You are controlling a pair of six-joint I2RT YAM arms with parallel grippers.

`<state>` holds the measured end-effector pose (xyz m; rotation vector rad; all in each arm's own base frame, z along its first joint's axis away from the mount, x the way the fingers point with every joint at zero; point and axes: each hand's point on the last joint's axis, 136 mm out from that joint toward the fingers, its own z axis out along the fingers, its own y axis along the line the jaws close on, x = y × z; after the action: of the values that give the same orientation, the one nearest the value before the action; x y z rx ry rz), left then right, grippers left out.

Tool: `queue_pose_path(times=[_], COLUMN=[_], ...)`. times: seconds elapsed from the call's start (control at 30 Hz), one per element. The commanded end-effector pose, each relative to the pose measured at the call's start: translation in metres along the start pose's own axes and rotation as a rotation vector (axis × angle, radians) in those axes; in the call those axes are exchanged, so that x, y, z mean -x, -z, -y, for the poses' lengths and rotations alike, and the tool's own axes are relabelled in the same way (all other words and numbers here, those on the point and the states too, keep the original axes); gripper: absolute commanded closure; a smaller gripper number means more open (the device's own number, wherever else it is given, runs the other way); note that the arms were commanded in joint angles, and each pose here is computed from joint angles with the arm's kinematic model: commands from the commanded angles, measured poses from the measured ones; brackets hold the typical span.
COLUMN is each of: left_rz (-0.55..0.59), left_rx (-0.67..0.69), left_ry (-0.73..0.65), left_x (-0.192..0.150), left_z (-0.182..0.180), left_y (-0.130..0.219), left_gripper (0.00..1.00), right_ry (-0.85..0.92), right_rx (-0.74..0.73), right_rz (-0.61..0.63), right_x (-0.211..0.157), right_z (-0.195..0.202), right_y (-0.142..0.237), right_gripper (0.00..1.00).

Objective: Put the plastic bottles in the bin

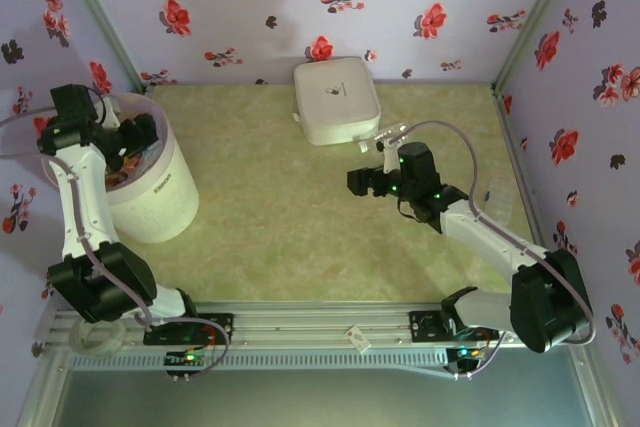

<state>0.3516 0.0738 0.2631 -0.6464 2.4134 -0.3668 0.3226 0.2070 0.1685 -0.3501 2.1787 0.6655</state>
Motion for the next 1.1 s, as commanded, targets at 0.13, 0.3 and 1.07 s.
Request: queue_pose_path(times=[0.13, 0.3, 1.07], left_rz=[0.163, 0.283, 0.269], left_rx=[0.037, 0.111, -0.247], left_ry=[-0.035, -0.057, -0.559], left_x=[0.02, 0.027, -0.061], left_z=[0.009, 0.006, 0.234], left_y=[0.054, 0.091, 0.082], left_gripper=[0.08, 0.05, 0.05], right_ry=[-0.031, -0.076, -0.802], right_rx=[-0.061, -0.117, -0.395], right_rz=[0.033, 0.034, 0.171], right_x=[0.012, 0.012, 0.03], right_z=[0.01, 0.023, 0.168], right_y=[0.01, 0.016, 0.028], right_gripper=[0.06, 0.07, 0.1])
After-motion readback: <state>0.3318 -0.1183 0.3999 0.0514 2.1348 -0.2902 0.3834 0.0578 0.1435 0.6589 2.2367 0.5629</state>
